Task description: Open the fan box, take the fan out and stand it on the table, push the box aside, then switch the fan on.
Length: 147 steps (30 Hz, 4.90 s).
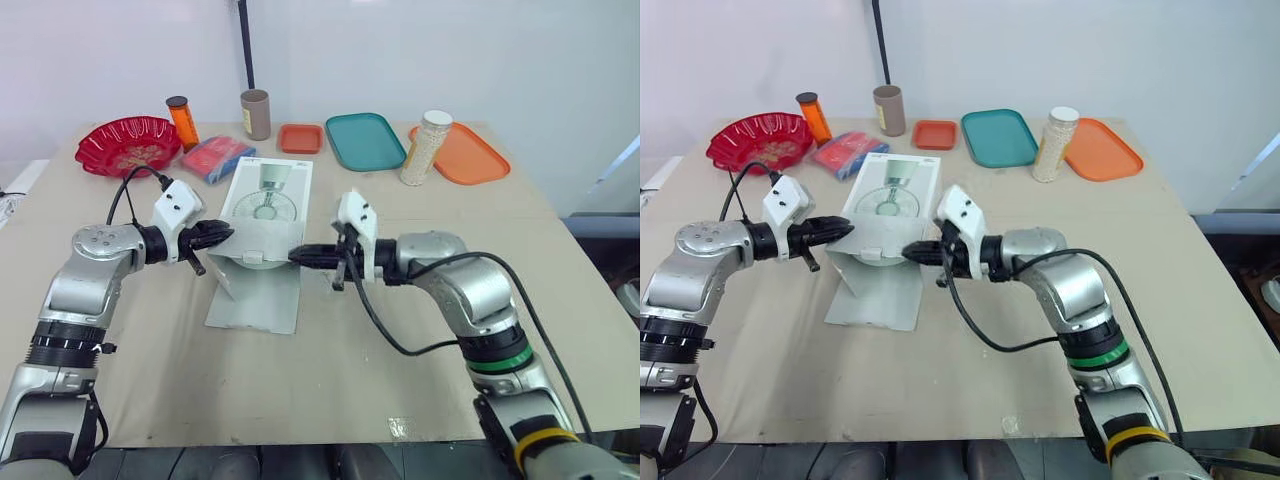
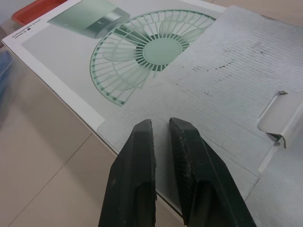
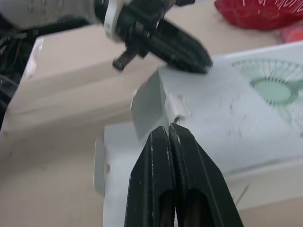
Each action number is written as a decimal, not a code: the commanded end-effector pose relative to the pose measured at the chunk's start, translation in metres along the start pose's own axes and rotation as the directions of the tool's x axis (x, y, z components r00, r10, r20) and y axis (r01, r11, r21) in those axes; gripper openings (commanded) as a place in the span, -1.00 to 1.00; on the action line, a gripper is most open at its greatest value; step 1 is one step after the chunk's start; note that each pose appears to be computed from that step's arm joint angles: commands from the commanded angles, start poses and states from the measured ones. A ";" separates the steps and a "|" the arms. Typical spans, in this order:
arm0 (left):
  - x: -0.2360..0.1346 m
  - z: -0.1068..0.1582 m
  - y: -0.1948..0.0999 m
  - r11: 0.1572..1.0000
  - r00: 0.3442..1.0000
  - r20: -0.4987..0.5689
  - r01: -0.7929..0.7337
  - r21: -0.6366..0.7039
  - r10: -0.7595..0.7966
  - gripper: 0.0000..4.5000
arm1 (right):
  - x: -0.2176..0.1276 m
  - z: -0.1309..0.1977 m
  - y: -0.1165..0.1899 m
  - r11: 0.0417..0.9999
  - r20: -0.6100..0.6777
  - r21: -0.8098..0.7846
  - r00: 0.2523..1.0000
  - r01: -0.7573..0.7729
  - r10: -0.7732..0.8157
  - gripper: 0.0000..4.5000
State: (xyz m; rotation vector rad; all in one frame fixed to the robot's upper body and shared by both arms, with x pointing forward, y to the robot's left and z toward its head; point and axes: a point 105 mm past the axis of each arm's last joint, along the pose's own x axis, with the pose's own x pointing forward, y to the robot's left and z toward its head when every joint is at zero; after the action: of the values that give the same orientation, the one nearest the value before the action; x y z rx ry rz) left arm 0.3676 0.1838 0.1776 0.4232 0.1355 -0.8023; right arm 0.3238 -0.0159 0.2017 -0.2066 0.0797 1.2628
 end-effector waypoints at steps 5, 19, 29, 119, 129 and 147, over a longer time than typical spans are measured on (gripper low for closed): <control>-0.002 0.009 -0.003 1.000 1.000 0.008 0.001 0.012 -0.001 -0.69 | 0.018 -0.015 -0.022 0.989 -0.092 -0.051 0.986 0.136 -0.141 -0.97; -0.026 0.005 -0.063 0.954 0.964 -0.121 0.256 0.156 -0.239 -0.69 | 0.020 -0.032 -0.048 0.954 -0.137 -0.051 0.944 0.295 -0.299 -0.97; -0.047 -0.020 -0.041 0.943 0.938 -0.327 0.207 0.259 -0.116 -0.69 | 0.023 -0.034 -0.044 0.961 -0.143 -0.055 0.950 0.273 -0.278 -0.97; -0.020 -0.023 -0.077 0.922 0.985 0.079 -0.111 -0.372 0.151 -0.69 | 0.028 -0.017 -0.034 0.973 -0.084 -0.048 0.969 0.227 -0.230 -0.97; -0.015 -0.022 -0.088 0.923 0.991 0.096 -0.047 -0.381 0.090 -0.69 | 0.027 -0.021 -0.036 0.974 -0.101 -0.058 0.969 0.220 -0.225 -0.97; 0.015 -0.022 -0.054 0.927 0.980 0.100 -0.124 -0.355 0.169 -0.69 | 0.023 -0.025 -0.038 0.970 -0.109 -0.060 0.965 0.235 -0.240 -0.97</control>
State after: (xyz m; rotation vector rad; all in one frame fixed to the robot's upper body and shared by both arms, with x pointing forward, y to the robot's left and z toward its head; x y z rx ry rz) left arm 0.3345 0.1464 0.1226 0.0237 0.1842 -0.6549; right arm 0.3678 -0.0083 0.1738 -0.3121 0.1354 1.0231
